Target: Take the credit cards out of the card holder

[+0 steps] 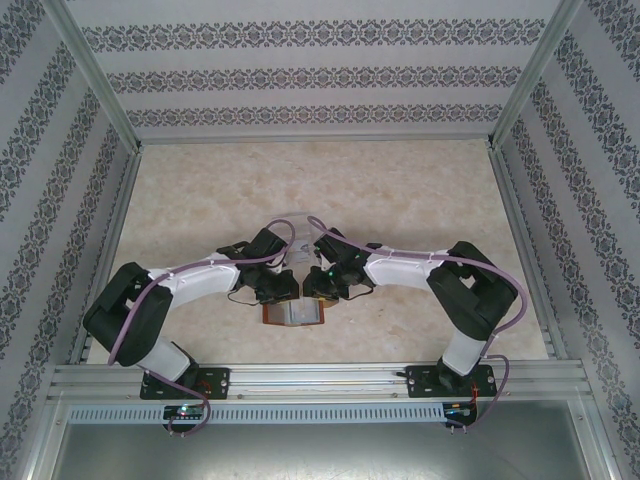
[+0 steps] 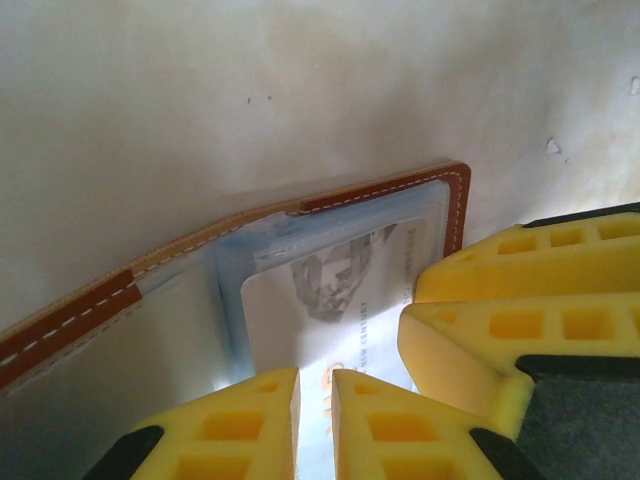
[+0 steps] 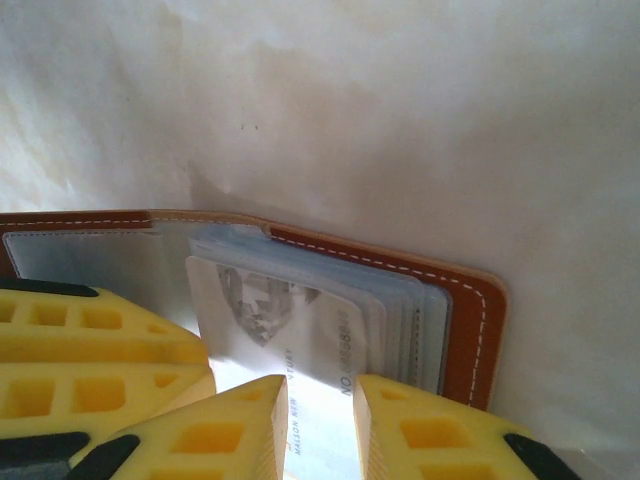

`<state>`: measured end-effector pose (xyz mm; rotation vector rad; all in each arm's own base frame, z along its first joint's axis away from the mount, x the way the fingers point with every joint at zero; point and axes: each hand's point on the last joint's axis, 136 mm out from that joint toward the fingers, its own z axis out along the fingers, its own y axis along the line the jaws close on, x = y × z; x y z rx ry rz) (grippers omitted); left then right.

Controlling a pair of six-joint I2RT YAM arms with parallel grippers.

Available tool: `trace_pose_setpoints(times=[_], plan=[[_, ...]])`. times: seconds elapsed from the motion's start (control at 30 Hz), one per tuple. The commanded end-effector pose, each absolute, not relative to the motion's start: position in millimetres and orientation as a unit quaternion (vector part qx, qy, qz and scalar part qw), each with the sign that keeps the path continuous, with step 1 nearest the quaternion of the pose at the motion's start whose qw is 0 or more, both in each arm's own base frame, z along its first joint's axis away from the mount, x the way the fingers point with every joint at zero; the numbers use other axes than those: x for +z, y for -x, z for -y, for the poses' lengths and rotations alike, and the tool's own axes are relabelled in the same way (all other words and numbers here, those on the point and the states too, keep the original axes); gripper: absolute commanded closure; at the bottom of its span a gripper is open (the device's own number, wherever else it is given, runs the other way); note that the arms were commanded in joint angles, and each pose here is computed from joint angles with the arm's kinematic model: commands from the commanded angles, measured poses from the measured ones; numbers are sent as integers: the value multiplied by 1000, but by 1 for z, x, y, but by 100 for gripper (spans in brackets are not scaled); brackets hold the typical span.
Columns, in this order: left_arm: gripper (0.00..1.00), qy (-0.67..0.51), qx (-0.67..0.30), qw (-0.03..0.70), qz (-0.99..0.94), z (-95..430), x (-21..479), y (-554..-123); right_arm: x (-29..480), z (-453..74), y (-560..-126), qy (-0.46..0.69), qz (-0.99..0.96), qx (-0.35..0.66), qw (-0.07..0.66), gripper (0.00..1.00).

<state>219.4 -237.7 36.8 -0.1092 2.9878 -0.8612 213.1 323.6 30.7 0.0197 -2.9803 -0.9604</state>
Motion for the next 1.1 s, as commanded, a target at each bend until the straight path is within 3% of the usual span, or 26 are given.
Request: trace_pose_setpoints(times=[0.0, 1.07], plan=[[83, 39, -285, 12, -958, 239, 32, -219, 27, -325, -211, -3, 953, -303, 12, 73], [81, 28, -223, 19, -974, 216, 35, -215, 23, -302, -210, -5, 969, -247, 1, 72]])
